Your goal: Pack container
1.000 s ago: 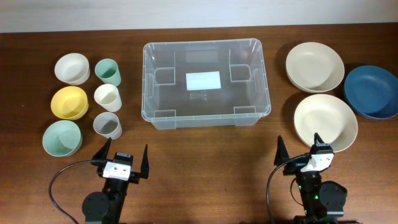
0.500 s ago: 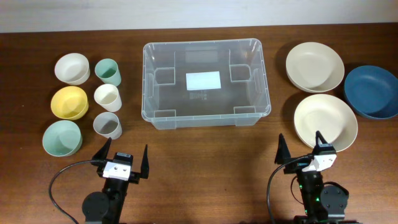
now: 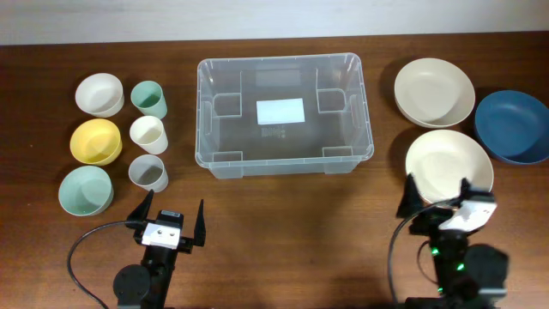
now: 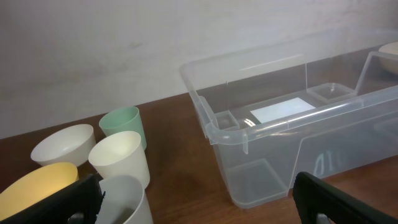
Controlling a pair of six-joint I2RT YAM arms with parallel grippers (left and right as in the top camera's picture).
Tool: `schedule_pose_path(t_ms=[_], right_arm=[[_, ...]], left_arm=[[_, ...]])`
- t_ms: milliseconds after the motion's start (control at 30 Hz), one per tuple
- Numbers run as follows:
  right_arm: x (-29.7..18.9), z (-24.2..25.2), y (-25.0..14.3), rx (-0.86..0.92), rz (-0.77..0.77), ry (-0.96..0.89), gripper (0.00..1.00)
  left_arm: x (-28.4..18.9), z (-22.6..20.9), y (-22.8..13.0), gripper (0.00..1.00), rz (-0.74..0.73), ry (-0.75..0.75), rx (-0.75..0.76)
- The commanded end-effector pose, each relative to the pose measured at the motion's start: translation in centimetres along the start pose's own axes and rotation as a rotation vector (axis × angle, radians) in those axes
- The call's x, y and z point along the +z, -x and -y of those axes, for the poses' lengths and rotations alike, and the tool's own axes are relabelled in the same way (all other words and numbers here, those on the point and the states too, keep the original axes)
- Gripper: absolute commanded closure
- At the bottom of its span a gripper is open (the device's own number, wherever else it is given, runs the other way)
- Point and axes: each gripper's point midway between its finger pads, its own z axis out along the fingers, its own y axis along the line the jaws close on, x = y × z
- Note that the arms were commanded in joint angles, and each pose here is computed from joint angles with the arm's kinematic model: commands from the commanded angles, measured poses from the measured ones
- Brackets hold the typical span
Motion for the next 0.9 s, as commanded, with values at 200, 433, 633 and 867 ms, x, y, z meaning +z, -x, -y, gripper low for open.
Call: schedule_pose_path(t_ms=[200, 433, 633, 867], right_arm=[[3.6, -3.5, 0.6, 0.067, -0.278, 0.144, 0.01], [3.2, 7.0, -4.3, 0.628, -0.377, -0.537, 0.01], [1.4, 10.8, -7.4, 0.844, -0.447, -0.718, 0.02], [0.7, 12.7, -10.0, 0.948, -0.541, -0.8, 0.01]], left_arm=[[0.0, -0.1, -0.2, 0.0, -0.003, 0.007, 0.016], [0.0, -0.1, -0.2, 0.0, -0.002, 0.008, 0.016], [0.0, -0.1, -0.2, 0.0, -0.002, 0.007, 0.016], [0.0, -0.1, -0.2, 0.0, -0.002, 0.007, 0.016]])
